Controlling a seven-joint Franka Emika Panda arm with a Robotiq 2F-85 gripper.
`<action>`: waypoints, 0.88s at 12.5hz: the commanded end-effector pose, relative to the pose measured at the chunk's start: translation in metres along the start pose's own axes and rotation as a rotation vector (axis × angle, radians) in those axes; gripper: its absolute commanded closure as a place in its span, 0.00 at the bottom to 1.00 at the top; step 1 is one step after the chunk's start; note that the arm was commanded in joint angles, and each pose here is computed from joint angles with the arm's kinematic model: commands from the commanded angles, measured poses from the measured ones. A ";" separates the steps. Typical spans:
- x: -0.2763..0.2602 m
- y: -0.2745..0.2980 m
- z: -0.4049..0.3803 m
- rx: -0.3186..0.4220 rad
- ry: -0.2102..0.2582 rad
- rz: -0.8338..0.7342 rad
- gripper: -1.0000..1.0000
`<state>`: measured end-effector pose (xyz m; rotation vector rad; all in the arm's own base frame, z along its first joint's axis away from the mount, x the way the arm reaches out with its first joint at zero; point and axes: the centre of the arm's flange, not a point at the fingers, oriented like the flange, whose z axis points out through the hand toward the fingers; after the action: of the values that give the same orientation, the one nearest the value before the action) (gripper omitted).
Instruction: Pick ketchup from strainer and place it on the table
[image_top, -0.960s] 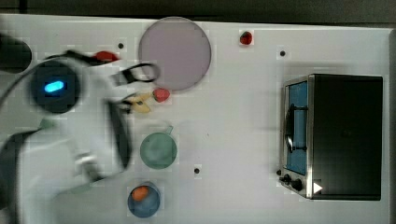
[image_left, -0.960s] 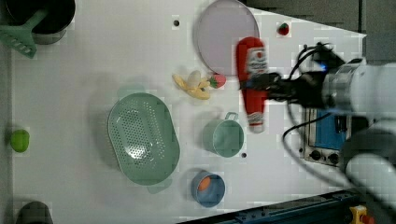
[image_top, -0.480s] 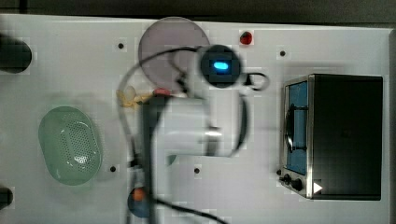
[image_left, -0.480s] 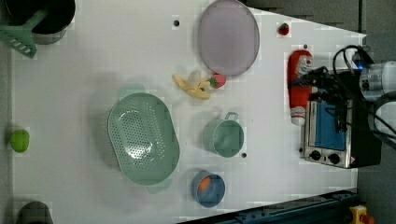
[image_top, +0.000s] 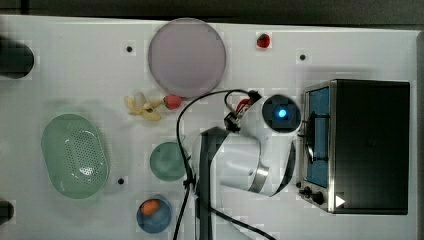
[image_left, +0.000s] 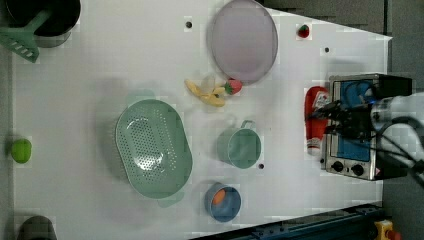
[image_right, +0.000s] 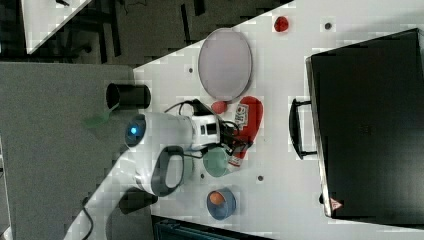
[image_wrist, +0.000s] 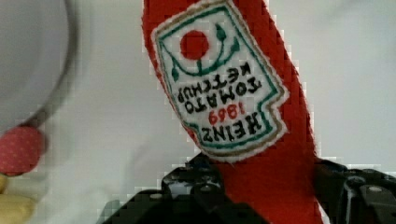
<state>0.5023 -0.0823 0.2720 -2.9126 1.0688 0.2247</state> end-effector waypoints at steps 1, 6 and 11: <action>-0.026 -0.040 0.030 0.003 0.049 -0.159 0.42; -0.018 -0.042 0.087 -0.007 0.068 -0.187 0.00; -0.008 -0.060 -0.016 0.051 0.180 -0.193 0.00</action>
<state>0.4945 -0.0305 0.1963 -3.0206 0.8462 0.2453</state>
